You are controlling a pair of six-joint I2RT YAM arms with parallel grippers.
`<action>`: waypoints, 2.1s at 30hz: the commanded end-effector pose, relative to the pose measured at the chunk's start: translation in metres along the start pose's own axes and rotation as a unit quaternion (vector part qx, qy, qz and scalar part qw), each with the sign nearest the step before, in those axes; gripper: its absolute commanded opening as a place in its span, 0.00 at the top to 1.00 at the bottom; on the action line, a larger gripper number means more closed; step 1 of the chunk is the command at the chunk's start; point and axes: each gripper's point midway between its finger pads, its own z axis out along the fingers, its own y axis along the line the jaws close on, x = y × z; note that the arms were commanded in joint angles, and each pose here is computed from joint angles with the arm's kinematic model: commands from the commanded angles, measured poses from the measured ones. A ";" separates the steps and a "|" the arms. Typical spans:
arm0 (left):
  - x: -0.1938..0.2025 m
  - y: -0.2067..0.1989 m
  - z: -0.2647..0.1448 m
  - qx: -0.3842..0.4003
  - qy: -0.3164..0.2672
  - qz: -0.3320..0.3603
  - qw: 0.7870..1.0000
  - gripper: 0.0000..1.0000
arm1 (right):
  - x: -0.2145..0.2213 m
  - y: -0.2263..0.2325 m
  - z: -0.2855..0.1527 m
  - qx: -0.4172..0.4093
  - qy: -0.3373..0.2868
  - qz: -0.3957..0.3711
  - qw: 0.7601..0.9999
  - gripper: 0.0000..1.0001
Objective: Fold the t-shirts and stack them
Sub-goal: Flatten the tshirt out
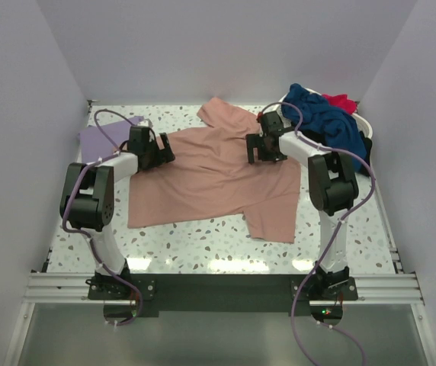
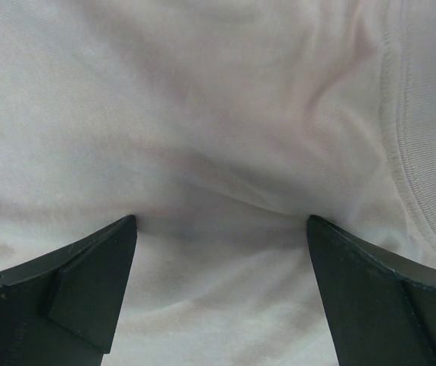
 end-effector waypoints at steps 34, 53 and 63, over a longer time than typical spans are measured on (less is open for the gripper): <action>0.122 0.123 -0.176 -0.307 -0.080 -0.343 0.884 0.04 | -0.001 -0.001 -0.111 -0.123 -0.109 0.057 0.985 0.01; 0.151 0.123 -0.158 -0.293 -0.045 -0.354 0.887 0.44 | 0.010 -0.020 -0.109 -0.126 -0.109 0.082 0.983 0.01; 0.153 0.117 -0.157 -0.270 -0.037 -0.352 0.895 0.86 | 0.017 -0.023 -0.110 -0.125 -0.104 0.086 0.983 0.01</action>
